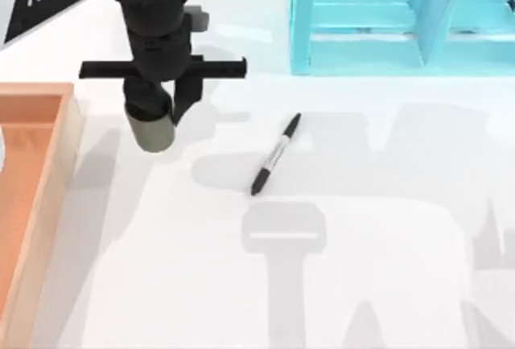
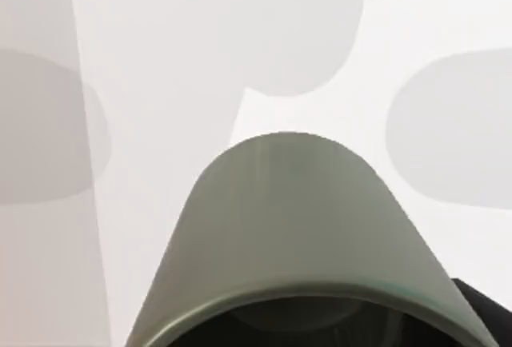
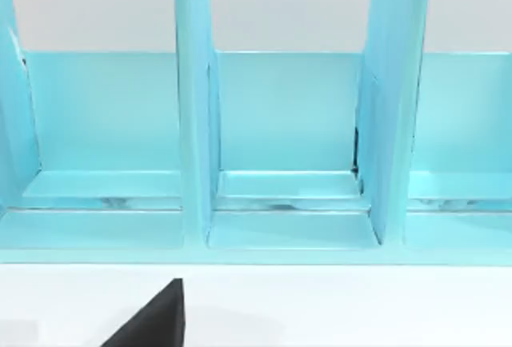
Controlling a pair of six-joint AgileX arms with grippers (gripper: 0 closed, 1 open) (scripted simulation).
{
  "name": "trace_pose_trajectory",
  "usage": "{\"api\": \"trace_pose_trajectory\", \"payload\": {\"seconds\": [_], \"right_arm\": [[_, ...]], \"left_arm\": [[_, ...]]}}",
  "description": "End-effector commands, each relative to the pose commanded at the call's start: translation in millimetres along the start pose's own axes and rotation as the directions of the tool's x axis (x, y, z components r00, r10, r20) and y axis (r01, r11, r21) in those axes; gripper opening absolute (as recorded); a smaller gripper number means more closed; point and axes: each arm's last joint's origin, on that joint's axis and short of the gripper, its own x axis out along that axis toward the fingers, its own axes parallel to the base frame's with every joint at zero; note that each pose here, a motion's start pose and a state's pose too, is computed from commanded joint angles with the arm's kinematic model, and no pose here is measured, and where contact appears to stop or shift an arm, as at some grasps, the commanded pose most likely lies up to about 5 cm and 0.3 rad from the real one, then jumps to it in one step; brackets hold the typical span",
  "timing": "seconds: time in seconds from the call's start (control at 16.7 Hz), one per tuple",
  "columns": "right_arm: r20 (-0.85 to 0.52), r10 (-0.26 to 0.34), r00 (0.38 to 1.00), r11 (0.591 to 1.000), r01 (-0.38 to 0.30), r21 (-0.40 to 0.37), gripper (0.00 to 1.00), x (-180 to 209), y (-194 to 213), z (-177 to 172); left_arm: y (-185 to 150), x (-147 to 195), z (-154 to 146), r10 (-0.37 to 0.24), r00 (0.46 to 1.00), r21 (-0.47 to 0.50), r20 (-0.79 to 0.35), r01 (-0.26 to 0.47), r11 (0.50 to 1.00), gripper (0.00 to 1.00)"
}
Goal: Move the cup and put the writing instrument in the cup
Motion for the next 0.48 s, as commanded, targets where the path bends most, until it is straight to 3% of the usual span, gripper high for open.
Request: {"api": "trace_pose_trajectory", "payload": {"seconds": [0.48], "right_arm": [[0.0,0.0,1.0,1.0,0.0,0.0,1.0,0.0,0.0,0.0]], "left_arm": [[3.6,42.5,0.0,-0.001,1.0,0.003,0.007,0.001,1.0,0.0]]}}
